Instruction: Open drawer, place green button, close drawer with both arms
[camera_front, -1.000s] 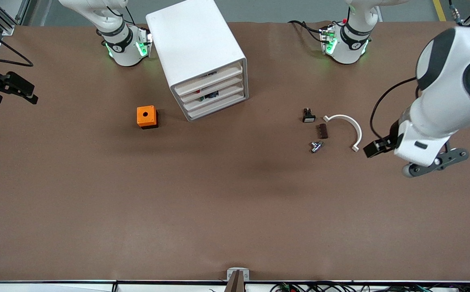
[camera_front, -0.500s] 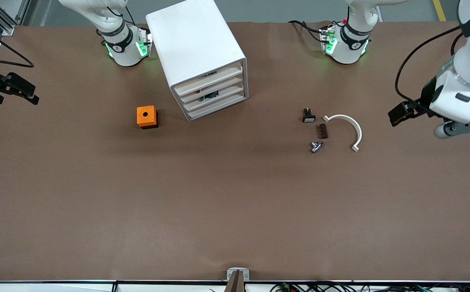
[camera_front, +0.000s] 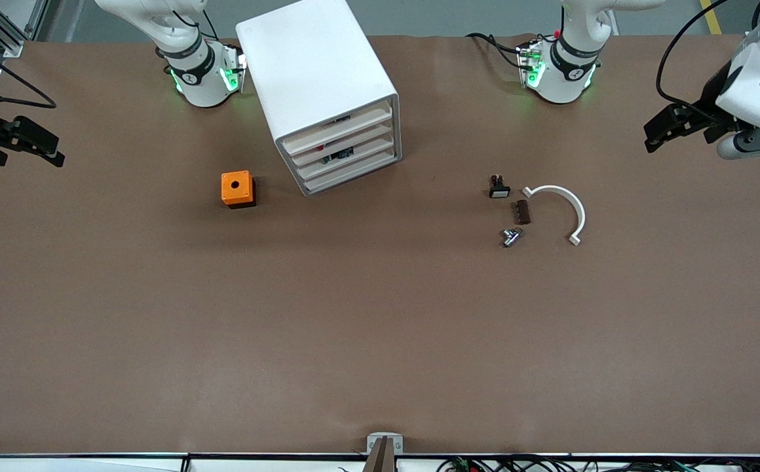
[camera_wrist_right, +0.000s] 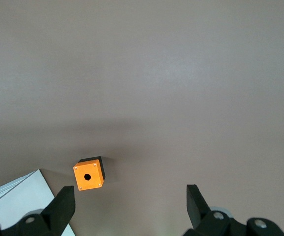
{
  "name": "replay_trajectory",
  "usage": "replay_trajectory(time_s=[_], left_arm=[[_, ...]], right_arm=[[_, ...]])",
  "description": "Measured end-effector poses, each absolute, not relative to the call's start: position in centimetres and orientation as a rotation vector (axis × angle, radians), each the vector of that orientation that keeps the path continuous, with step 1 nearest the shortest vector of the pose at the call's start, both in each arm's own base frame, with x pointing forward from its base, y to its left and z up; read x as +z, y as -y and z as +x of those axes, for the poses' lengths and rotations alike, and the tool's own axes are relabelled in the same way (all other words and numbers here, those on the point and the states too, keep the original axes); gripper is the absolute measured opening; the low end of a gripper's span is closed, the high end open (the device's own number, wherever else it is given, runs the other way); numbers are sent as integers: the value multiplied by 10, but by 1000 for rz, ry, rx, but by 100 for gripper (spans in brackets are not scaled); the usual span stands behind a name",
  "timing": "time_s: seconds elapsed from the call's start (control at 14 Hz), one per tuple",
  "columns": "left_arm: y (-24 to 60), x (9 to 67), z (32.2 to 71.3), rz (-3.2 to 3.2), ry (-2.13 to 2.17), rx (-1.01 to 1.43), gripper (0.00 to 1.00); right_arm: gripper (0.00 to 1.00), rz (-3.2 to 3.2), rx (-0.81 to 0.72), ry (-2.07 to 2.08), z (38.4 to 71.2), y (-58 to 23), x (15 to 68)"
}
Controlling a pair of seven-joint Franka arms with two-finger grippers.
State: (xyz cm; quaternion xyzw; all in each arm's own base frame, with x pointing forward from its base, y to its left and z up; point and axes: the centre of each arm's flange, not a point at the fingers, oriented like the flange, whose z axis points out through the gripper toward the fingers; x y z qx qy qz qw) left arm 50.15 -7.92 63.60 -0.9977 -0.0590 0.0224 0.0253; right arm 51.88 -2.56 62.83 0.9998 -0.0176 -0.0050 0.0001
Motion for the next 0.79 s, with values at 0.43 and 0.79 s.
replay_trajectory(time_s=[0.43, 0.79], left_arm=[[79, 638, 494, -3092, 84, 49, 100], [76, 650, 496, -3099, 91, 7, 100]], right_arm=[[100, 3140, -27, 55, 518, 25, 628], [100, 3149, -23, 55, 518, 24, 628]])
